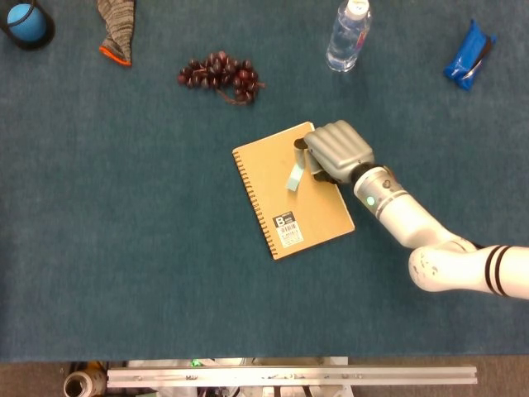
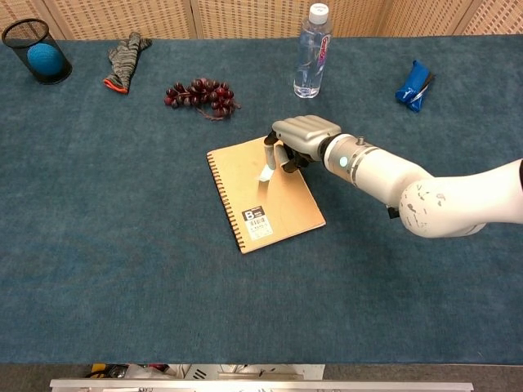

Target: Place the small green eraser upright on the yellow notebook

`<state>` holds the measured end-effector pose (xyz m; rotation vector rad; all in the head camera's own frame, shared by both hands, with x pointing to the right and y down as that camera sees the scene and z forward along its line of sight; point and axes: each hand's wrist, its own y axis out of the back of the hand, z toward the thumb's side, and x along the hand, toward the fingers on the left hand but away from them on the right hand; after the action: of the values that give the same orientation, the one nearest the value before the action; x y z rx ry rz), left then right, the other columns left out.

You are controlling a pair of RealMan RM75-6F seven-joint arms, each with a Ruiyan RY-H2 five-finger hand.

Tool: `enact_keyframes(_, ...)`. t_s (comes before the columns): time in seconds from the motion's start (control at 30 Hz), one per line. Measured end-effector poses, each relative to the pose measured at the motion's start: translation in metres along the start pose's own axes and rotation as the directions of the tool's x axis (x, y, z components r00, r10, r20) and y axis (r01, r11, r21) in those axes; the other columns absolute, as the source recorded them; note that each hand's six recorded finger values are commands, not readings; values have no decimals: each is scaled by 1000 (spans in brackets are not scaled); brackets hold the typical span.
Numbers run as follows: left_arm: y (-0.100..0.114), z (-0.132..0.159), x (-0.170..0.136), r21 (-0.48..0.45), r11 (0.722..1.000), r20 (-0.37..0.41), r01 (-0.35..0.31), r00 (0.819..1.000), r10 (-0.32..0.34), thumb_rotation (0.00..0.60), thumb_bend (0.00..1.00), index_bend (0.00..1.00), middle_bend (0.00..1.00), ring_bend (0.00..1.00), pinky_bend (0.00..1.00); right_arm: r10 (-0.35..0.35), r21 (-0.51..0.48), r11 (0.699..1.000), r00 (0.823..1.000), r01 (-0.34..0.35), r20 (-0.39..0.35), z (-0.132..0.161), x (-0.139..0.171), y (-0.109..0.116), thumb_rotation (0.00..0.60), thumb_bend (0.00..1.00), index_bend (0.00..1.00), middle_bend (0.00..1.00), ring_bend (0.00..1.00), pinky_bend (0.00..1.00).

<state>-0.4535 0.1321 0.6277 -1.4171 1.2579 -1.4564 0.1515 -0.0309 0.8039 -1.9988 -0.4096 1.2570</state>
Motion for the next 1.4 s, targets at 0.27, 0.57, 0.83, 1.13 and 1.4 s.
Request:
enact_keyframes(0.27, 2, 1, 2, 1, 1000, 4, -6, 1000, 6, 600, 313, 198, 247, 200, 193, -45, -42, 998, 999, 44, -5, 0, 5, 15, 600, 1000, 525, 1000, 1000, 1000)
enact_keyframes(0.57, 1, 6, 7, -2, 1000, 17, -3, 1000, 3, 600, 313, 198, 247, 200, 193, -185, -74, 979, 981, 188, 53, -38, 48, 62, 600, 701, 525, 999, 1000, 1000)
enact_keyframes(0.83, -3, 15, 14, -2, 1000, 43, -3, 999, 3, 600, 314, 198, 247, 200, 182, -339, -26, 936, 917, 352, 210, -104, 123, 90, 600, 354, 463, 773, 808, 1000)
enact_keyframes(1.13, -5, 27, 18, 1, 1000, 71, -4, 997, 4, 600, 313, 198, 247, 200, 168, -469, 91, 877, 801, 472, 373, -166, 223, 82, 600, 302, 334, 521, 469, 741)
enact_keyframes(1.4, -5, 35, 15, 8, 1000, 84, -16, 996, 15, 600, 313, 198, 247, 199, 168, -522, 148, 839, 698, 524, 490, -195, 298, 58, 600, 303, 334, 517, 466, 738)
